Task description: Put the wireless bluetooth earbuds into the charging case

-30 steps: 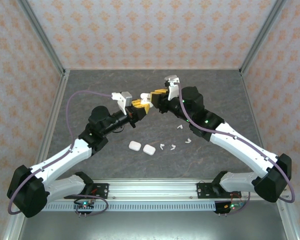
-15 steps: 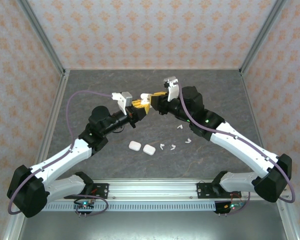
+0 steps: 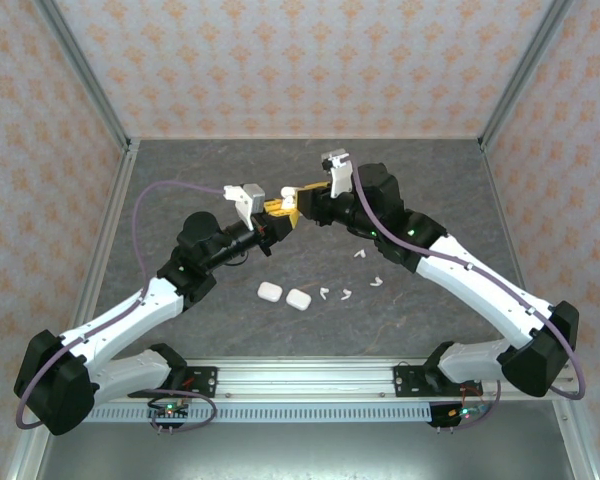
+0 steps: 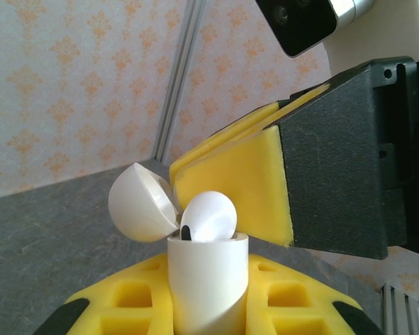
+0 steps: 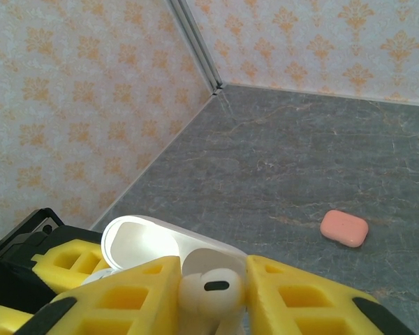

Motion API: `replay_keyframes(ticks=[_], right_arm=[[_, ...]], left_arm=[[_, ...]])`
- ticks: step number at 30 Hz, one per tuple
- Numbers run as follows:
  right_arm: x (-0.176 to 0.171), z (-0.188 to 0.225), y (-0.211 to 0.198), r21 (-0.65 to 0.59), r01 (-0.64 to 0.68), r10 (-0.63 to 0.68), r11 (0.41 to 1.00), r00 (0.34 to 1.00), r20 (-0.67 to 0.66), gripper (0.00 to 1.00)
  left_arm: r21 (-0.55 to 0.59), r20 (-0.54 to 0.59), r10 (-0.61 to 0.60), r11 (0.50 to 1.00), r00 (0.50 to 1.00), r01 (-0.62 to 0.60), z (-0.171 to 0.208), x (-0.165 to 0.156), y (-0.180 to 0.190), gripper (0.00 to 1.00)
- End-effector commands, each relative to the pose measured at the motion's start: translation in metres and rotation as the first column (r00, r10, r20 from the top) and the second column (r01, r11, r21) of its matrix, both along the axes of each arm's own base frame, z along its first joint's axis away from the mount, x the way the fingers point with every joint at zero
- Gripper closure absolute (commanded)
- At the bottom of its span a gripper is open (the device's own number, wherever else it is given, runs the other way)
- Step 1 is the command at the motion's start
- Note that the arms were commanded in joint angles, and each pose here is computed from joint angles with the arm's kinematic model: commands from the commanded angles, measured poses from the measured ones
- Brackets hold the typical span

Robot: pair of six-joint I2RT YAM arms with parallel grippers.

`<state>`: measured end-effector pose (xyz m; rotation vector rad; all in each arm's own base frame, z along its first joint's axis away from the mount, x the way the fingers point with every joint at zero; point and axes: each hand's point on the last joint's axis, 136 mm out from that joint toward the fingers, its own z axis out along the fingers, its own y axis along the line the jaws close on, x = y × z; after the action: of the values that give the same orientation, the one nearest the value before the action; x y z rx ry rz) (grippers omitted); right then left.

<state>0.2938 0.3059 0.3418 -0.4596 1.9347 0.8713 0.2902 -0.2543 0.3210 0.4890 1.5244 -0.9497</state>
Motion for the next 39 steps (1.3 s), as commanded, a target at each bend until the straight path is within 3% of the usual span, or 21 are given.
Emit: replay_keyframes(ticks=[1, 8, 14, 23, 26, 31, 39], right_arm=[[-0.005, 0.012, 0.001, 0.01, -0.017, 0.017, 1.0, 1.0, -0.003, 0.69], [-0.005, 0.022, -0.004, 0.008, -0.001, 0.001, 1.0, 1.0, 0.023, 0.63], [-0.005, 0.041, -0.017, 0.069, 0.0, -0.003, 0.998, 0.999, 0.037, 0.49], [-0.006, 0.048, -0.043, 0.185, -0.031, 0.033, 0.982, 0.999, -0.005, 0.16], [-0.01, 0.043, -0.042, 0.255, -0.1, 0.114, 0.962, 0.993, -0.039, 0.01], [-0.033, 0.043, -0.021, 0.349, -0.293, 0.328, 0.89, 0.943, -0.046, 0.01], [-0.039, 0.039, 0.005, 0.361, -0.387, 0.436, 0.849, 0.897, -0.065, 0.01]], left_arm=[[-0.033, 0.082, -0.021, 0.999, 0.996, 0.024, 0.027, -0.007, -0.003, 1.0], [-0.035, 0.084, -0.017, 0.999, 0.996, 0.02, 0.026, -0.007, -0.002, 1.0], [-0.036, 0.085, -0.018, 0.999, 0.996, 0.021, 0.026, -0.008, -0.002, 1.0], [-0.051, 0.099, -0.022, 0.998, 0.995, 0.027, 0.03, -0.011, -0.001, 1.0], [-0.064, 0.112, -0.028, 0.997, 0.993, 0.035, 0.035, -0.014, 0.0, 1.0], [-0.069, 0.123, -0.053, 0.996, 0.991, 0.062, 0.04, -0.019, -0.002, 1.0], [-0.063, 0.117, -0.061, 0.996, 0.991, 0.068, 0.038, -0.017, -0.006, 1.0]])
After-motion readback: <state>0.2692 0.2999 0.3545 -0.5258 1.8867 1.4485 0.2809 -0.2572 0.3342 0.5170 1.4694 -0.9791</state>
